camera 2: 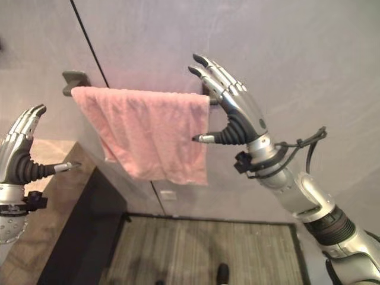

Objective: Put brush and paste in cup on sink, flatten towel.

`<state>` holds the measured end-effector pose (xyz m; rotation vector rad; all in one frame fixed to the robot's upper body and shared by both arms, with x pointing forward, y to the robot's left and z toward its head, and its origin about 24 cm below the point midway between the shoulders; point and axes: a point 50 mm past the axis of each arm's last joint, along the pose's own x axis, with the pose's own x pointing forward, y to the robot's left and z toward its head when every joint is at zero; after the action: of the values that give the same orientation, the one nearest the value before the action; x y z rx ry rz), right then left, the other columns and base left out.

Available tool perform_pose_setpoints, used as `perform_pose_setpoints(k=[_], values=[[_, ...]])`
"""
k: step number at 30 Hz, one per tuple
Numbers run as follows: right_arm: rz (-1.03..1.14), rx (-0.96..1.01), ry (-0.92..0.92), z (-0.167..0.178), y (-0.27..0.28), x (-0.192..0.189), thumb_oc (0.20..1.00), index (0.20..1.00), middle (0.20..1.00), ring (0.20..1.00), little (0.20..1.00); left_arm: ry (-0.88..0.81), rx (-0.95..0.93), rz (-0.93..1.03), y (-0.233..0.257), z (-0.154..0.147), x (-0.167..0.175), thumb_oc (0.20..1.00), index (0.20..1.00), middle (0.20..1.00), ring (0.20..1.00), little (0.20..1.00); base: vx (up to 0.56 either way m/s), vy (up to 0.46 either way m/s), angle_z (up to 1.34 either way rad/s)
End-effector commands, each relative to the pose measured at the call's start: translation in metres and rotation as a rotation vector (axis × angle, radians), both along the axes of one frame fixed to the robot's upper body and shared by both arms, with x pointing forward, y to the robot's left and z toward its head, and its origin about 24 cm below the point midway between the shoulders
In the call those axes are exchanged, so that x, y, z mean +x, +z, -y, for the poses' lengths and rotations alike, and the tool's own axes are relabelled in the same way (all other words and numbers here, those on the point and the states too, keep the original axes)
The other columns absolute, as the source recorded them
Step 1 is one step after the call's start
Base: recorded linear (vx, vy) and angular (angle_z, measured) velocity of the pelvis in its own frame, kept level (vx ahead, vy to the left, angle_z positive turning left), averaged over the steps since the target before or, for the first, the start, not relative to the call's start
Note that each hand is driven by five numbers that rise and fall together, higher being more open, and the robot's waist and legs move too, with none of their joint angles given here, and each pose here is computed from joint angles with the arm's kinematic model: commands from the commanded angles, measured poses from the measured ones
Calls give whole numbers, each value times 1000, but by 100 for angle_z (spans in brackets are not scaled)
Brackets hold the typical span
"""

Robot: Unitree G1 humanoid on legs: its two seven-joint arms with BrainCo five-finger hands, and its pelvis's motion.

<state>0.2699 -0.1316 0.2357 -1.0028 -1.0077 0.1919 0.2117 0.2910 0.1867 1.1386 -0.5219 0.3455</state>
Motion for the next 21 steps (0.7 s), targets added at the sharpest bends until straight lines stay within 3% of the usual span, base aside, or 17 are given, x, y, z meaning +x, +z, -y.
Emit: perform_pose_setpoints(k=[1,10,21], values=[[17,-49,-18,-4,8,3,1000,1000,1000,1000,1000,-1,55,116,27,0,9,1000,1000,1000,1000,1000,23,-10,14],[47,-179,-104,-13,19,28,1000,1000,1000,1000,1000,-8,71,187,49,4,31,1000,1000,1000,1000,1000,16,-2,2],[162,-174,-54,-27,33,14,1000,1000,1000,1000,1000,-125,108,242,63,31,37,1000,1000,1000,1000,1000,29,0,0]])
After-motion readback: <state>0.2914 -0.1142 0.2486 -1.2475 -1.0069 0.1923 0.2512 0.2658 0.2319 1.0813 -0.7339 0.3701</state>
